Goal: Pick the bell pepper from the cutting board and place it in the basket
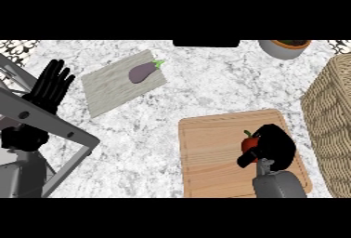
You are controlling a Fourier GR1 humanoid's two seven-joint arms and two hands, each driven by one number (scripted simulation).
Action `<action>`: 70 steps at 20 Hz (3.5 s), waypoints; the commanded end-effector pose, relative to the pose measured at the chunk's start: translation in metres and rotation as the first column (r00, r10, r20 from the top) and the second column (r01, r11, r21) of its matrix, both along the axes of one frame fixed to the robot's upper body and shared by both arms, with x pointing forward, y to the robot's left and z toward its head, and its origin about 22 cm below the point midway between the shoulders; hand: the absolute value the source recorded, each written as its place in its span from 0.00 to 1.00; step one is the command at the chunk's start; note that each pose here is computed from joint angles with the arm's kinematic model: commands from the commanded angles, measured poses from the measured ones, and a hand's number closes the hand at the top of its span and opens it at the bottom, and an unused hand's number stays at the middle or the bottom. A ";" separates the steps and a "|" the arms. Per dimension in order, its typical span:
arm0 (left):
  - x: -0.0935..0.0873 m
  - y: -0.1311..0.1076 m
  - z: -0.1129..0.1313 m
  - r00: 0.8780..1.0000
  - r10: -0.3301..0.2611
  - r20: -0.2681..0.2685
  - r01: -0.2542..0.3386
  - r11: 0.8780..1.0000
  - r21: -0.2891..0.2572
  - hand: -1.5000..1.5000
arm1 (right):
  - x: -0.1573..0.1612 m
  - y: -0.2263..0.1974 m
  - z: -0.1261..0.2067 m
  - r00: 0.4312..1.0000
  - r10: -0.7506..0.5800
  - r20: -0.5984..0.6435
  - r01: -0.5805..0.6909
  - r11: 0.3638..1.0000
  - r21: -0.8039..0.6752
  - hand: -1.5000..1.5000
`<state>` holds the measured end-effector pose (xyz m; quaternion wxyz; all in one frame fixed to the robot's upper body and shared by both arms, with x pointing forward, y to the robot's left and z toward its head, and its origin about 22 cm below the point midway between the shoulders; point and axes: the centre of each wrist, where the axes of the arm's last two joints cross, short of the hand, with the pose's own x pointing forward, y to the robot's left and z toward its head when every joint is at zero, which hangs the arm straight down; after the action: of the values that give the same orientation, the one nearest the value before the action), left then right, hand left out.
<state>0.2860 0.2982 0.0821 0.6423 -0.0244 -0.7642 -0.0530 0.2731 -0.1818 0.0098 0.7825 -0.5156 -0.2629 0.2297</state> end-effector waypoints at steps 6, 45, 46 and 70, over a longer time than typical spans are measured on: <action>-0.002 -0.018 -0.014 0.999 0.016 -0.029 -0.017 0.999 -0.045 0.50 | 0.068 -0.085 0.043 0.830 -0.530 0.176 0.543 0.839 -0.029 1.00; -0.012 -0.026 -0.036 0.990 0.128 -0.050 -0.131 0.990 -0.045 0.50 | 0.147 -0.063 0.161 0.446 -0.642 0.624 0.856 0.510 -0.087 1.00; -0.016 -0.023 -0.047 0.989 0.127 -0.076 -0.129 0.991 -0.033 0.50 | 0.145 -0.075 0.163 0.442 -0.645 0.624 0.859 0.504 -0.088 1.00; -0.016 -0.035 -0.038 0.985 0.156 -0.074 -0.158 0.987 -0.021 0.50 | 0.096 -0.128 0.086 0.460 -0.714 0.528 0.866 0.492 -0.090 1.00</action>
<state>0.2860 0.2972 0.0749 0.6402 -0.0133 -0.7664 -0.0515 0.3740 -0.3082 0.1118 0.6043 -0.7594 -0.1573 -0.1830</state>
